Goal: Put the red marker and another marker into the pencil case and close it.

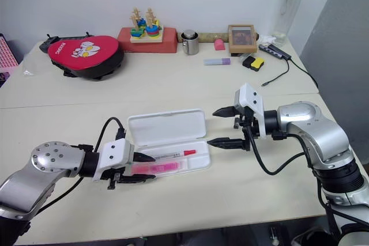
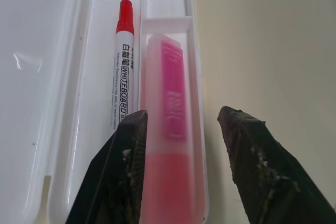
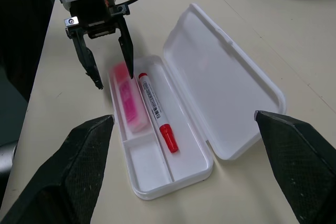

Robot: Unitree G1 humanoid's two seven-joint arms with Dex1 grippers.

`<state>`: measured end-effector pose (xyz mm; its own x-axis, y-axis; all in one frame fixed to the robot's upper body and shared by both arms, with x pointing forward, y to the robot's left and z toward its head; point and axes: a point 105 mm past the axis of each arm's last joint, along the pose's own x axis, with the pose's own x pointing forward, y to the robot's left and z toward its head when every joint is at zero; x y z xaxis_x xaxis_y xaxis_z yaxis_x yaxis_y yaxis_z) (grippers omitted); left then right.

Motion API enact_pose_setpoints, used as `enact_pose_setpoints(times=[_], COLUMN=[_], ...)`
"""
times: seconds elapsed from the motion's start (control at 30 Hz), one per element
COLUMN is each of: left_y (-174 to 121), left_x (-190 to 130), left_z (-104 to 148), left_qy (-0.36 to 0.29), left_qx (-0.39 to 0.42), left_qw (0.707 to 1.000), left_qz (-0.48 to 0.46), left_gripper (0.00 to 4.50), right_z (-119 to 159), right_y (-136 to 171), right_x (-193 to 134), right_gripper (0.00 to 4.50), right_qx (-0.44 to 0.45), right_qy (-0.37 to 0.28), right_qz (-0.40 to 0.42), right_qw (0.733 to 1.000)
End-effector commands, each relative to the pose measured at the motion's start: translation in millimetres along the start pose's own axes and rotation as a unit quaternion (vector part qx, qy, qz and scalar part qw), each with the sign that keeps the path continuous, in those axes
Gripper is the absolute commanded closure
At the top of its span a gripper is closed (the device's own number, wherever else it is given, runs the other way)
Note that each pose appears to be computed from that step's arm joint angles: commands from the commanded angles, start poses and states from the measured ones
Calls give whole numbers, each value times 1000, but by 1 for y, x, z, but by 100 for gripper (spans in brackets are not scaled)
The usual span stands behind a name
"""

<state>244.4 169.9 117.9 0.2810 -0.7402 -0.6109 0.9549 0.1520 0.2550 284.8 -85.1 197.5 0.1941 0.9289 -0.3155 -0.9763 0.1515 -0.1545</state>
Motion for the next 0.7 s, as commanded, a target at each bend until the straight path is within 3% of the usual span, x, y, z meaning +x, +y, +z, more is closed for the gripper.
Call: enact_pose_setpoints(times=[0.03,0.23,0.57,0.7], left_y=[6,10,6,12], left_x=[1,-8,-41,-59], left_z=[6,25,54,61], left_qy=[-9,-58,-92,-83], left_qx=[19,-14,-60,-53], left_qw=[1000,998,994,993], left_qz=[20,31,28,66], left_gripper=[117,9,4,4], right_z=[16,10,-20,-54], right_y=[3,-12,-54,-71], right_x=[-2,0,0,-5], right_gripper=[0,0,0,0], right_qx=[-30,-38,-19,26], right_qy=[-14,4,65,119], right_qz=[3,-38,-148,-211], right_qw=[999,999,987,970])
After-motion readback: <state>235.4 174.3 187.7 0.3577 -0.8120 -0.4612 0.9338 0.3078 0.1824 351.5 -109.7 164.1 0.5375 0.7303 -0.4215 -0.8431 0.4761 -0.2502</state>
